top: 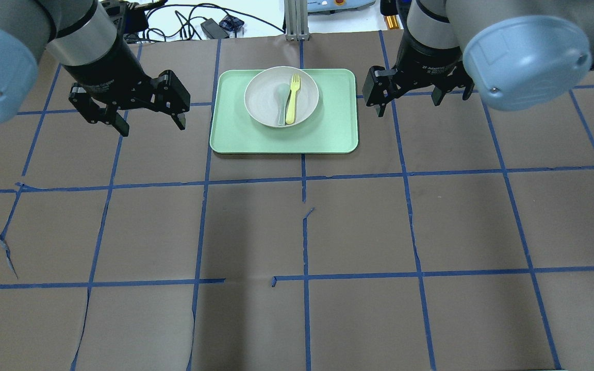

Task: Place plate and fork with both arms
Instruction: 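Open the left gripper and withdraw it from the plate, then reach the right gripper down into the plate over the yellow fork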

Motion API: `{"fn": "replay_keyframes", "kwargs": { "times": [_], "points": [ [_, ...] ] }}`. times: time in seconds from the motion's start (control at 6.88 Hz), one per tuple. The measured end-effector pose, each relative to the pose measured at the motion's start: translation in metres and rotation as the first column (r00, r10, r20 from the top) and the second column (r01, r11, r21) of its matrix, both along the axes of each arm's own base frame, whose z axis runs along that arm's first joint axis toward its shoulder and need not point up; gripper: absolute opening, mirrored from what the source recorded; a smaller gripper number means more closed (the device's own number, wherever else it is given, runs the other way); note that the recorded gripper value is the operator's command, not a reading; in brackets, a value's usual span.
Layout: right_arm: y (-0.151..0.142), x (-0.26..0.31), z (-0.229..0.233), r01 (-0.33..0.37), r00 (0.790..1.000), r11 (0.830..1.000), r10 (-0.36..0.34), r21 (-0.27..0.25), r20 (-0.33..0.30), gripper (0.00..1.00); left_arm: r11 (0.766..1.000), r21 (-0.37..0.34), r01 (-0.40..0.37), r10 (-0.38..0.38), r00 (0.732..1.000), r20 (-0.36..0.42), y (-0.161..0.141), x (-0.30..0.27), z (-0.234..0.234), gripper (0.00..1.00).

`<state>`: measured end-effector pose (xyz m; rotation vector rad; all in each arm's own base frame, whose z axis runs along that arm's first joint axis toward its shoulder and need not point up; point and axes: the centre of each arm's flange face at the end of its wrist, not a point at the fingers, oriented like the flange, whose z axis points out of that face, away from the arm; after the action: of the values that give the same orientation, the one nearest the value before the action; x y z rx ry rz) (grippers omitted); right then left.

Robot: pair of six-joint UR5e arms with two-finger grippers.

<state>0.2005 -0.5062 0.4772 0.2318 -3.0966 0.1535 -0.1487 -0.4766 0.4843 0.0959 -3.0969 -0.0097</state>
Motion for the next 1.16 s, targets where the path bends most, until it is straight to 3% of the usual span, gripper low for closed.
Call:
{"fn": "replay_keyframes", "kwargs": {
  "times": [0.29, 0.73, 0.87, 1.16],
  "points": [
    [-0.005, 0.001, 0.004, 0.057, 0.998, 0.998, -0.057, -0.023, 0.013, 1.0, 0.999, -0.008, -0.031, 0.031, 0.999, 0.016, 0.032, -0.011, -0.013, 1.0],
    [-0.024, 0.006, 0.004, 0.12, 0.992, 0.993, -0.12, -0.02, 0.032, 1.0, 0.999, -0.017, -0.039, 0.039, 0.999, 0.019, 0.037, -0.014, -0.017, 1.0],
    [-0.043, 0.012, -0.019, 0.142, 0.989, 0.99, -0.142, -0.007, 0.033, 1.0, 0.999, -0.021, -0.04, 0.04, 0.999, 0.018, 0.036, -0.014, -0.018, 1.0],
    [-0.105, 0.06, -0.093, 0.181, 0.983, 0.983, -0.18, -0.03, 0.049, 1.0, 0.999, -0.023, -0.044, 0.044, 0.999, 0.018, 0.033, -0.014, -0.02, 1.0]
  ]
}}
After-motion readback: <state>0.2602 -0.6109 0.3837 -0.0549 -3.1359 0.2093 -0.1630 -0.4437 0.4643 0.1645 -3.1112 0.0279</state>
